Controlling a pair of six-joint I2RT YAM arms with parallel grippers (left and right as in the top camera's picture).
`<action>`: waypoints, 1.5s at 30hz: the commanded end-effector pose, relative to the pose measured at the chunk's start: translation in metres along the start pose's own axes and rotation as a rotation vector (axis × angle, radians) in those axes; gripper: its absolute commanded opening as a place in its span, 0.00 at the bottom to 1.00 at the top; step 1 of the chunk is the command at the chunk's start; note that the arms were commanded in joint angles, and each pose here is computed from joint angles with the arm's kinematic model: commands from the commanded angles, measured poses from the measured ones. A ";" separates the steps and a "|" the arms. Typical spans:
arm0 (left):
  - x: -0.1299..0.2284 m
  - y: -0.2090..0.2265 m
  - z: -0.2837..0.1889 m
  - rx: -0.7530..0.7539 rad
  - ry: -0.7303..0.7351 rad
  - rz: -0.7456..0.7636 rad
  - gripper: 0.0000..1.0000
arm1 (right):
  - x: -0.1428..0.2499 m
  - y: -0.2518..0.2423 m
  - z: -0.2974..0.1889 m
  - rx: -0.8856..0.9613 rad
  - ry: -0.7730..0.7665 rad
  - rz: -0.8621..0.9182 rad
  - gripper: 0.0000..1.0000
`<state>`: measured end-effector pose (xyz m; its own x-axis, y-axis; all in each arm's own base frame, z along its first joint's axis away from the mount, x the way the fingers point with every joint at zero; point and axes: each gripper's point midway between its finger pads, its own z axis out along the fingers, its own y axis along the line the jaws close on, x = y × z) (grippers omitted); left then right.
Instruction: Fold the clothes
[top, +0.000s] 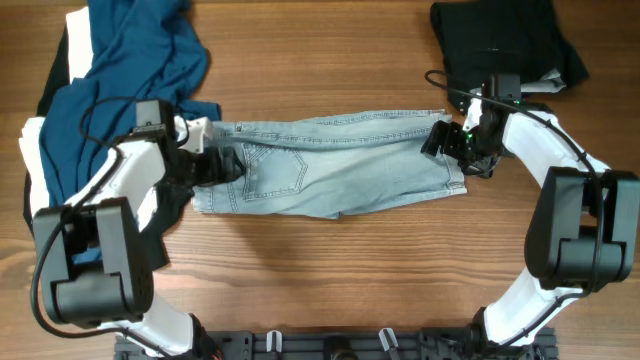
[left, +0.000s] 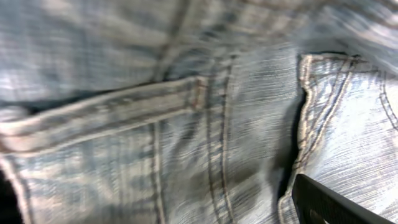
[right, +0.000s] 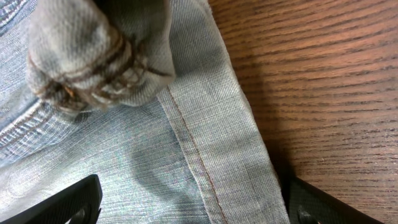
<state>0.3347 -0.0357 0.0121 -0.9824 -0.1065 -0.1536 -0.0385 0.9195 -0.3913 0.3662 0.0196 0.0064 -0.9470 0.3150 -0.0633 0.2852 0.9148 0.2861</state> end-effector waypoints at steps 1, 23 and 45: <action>0.016 -0.001 0.022 0.010 0.069 -0.027 0.76 | 0.022 -0.014 0.026 0.031 0.085 0.009 0.94; -0.042 -0.047 -0.132 -0.057 -0.130 -0.016 0.04 | 0.050 0.059 0.030 -0.201 0.178 -0.096 0.19; -0.049 -0.097 -0.170 -0.137 -0.153 0.121 0.04 | 0.003 0.111 -0.030 -0.477 -0.006 -0.261 0.04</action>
<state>0.3517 -0.0377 0.1940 -0.9590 -0.0570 -0.2776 0.0038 0.9769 -0.2135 0.3846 0.0997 0.0459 -0.9825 0.1333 -0.1298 0.0218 0.7752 0.6313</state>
